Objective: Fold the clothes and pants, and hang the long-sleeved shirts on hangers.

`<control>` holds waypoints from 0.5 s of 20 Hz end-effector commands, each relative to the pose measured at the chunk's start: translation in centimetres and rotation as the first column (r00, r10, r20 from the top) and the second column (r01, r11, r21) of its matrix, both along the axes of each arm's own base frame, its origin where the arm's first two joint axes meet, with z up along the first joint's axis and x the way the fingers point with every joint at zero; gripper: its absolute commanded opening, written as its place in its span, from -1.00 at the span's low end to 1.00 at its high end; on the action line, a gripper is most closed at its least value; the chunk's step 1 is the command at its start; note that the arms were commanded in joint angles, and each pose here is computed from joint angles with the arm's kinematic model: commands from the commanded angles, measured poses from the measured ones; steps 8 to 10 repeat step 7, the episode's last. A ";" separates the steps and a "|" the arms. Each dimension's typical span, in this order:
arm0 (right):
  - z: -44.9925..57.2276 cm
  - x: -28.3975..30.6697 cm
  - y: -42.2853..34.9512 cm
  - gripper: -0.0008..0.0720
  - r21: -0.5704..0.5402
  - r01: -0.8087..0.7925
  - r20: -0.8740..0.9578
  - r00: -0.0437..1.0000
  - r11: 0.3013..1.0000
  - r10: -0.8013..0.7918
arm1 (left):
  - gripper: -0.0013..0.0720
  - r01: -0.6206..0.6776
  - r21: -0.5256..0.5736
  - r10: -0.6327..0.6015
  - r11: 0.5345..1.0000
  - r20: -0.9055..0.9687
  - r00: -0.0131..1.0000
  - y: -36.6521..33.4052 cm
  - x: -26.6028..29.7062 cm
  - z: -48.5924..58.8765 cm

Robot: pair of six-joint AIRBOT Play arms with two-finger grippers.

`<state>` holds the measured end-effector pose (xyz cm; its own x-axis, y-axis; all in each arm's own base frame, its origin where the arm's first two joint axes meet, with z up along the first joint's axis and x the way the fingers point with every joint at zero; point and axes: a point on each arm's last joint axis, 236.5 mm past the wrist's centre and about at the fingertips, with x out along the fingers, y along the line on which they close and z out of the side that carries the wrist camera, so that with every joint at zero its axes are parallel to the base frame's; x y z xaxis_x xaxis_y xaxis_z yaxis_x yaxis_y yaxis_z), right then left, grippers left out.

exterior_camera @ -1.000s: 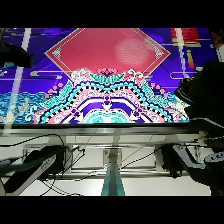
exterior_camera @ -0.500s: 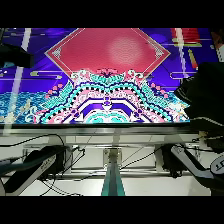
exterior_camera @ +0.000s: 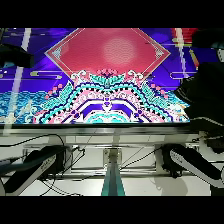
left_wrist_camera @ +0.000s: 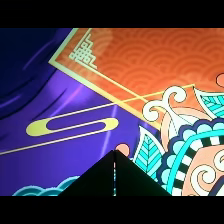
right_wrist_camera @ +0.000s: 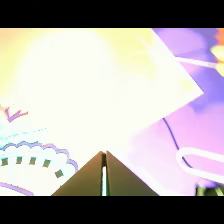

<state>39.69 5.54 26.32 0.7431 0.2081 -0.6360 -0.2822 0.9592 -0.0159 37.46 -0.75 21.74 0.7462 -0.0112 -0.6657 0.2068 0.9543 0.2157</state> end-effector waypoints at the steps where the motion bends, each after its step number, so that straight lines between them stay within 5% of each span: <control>1: -0.3 -0.5 2.9 -0.93 -0.071 -0.099 0.002 0.995 0.993 0.099 | -0.88 -0.001 0.000 0.001 1.000 0.002 1.000 0.0 0.0 0.1; 10: -0.1 -0.7 4.2 -0.93 -0.014 -0.124 0.003 0.992 0.992 0.124 | -0.88 -0.001 0.000 0.001 1.000 0.001 1.000 0.0 0.0 0.0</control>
